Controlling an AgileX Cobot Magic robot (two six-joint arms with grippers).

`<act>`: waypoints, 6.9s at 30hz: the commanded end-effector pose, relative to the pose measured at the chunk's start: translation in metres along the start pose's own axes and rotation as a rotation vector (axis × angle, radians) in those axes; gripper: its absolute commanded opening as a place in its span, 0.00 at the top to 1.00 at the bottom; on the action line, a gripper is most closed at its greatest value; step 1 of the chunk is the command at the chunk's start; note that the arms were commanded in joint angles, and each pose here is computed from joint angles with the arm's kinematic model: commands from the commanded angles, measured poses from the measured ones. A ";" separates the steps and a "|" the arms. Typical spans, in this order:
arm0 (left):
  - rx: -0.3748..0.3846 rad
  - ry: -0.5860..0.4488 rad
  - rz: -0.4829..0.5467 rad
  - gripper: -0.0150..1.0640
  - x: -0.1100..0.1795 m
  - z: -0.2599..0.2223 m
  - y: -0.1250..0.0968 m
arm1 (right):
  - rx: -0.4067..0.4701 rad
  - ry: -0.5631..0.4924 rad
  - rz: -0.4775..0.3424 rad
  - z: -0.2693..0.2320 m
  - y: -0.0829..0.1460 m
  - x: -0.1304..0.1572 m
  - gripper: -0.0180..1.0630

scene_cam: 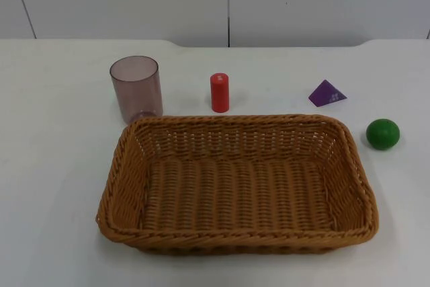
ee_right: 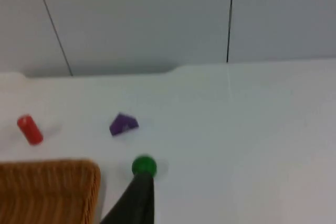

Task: Pick up the basket with the left hand and place the triangular block into the basket with the right hand.

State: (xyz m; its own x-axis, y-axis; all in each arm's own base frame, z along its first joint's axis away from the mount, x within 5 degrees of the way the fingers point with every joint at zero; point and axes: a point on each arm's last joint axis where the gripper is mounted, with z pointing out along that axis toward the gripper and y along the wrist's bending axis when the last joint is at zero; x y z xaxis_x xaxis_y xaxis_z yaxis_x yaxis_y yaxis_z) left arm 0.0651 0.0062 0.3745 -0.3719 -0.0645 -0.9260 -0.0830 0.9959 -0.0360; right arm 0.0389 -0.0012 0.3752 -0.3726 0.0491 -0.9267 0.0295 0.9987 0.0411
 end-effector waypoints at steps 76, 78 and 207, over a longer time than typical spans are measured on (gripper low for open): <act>0.344 1.050 -0.179 0.01 0.183 0.336 -0.142 | 0.003 0.069 -0.043 0.118 0.005 -0.078 0.01; 0.343 1.049 -0.177 0.02 0.184 0.336 -0.142 | 0.003 0.069 -0.043 0.118 0.005 -0.078 0.01; 0.162 0.872 -0.486 0.99 0.025 0.287 -0.037 | -0.689 0.593 -0.830 0.548 0.115 0.090 0.01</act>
State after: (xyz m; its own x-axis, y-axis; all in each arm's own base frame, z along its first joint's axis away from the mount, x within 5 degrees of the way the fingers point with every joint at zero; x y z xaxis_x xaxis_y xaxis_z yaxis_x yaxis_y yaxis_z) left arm 0.3229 -0.0126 0.2337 -0.8984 -0.4022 -0.1763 -0.3015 0.8568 -0.4182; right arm 0.5176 0.1074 0.0940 -0.4286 -0.7775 -0.4602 -0.8350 0.5354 -0.1269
